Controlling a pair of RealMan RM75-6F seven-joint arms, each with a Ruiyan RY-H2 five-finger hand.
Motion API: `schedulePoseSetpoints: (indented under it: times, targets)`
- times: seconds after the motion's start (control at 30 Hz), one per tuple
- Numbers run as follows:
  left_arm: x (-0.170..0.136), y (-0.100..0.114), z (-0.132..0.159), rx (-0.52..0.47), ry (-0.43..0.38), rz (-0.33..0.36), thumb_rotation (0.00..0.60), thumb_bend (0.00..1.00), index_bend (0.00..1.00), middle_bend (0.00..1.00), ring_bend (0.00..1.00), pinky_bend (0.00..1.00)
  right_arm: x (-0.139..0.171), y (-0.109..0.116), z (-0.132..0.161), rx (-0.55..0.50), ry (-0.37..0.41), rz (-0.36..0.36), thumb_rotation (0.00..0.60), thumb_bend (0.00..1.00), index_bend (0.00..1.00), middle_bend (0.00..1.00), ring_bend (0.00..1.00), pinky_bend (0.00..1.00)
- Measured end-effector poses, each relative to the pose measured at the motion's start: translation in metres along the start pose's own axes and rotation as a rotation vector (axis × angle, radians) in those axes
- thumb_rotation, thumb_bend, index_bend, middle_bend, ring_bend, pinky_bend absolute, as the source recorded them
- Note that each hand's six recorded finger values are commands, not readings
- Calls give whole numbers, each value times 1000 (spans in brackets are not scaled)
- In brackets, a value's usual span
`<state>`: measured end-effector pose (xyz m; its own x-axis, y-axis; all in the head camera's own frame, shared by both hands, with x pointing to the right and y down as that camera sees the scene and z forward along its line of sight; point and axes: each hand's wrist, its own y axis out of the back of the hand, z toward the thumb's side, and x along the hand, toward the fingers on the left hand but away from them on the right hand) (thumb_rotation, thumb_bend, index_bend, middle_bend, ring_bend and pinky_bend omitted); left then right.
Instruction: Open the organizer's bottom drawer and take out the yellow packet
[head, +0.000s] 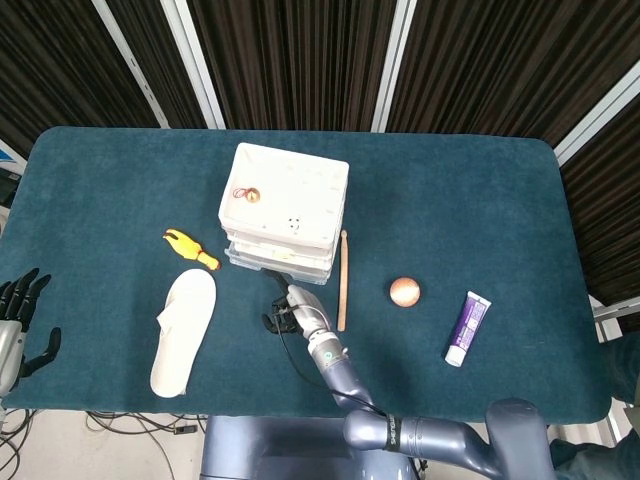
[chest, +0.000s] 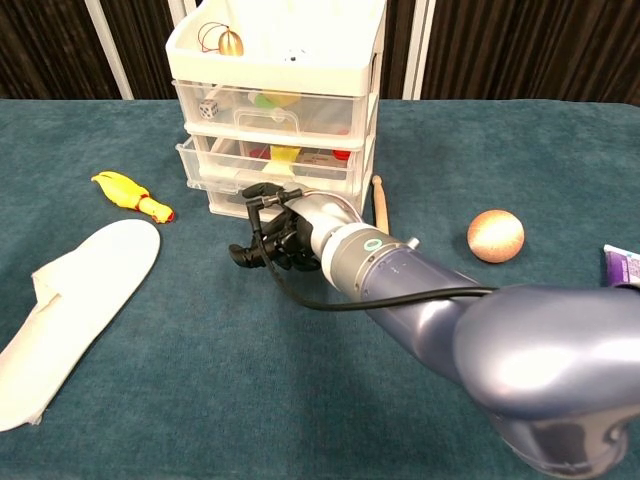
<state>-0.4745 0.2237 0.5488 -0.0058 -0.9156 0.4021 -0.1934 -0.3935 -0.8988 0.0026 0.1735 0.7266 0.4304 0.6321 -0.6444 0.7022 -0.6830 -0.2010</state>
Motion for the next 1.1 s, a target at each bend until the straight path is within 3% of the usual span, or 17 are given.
schedulePoseSetpoints:
  times: [0.43, 0.83, 1.1]
  targets:
    - [-1, 0, 2, 5, -8, -2, 600, 465, 32, 0, 0, 0, 37, -5, 24, 79, 55, 65, 600, 467, 116, 781, 823, 987]
    - [-1, -1, 2, 3, -6, -6, 600, 466, 35, 0, 0, 0, 42, 33, 44, 192, 59, 0, 600, 467, 90, 781, 822, 987]
    - [-1, 0, 1, -1, -3, -4, 600, 466, 36, 0, 0, 0, 33, 44, 46, 245, 41, -34, 600, 467, 85, 783, 826, 986]
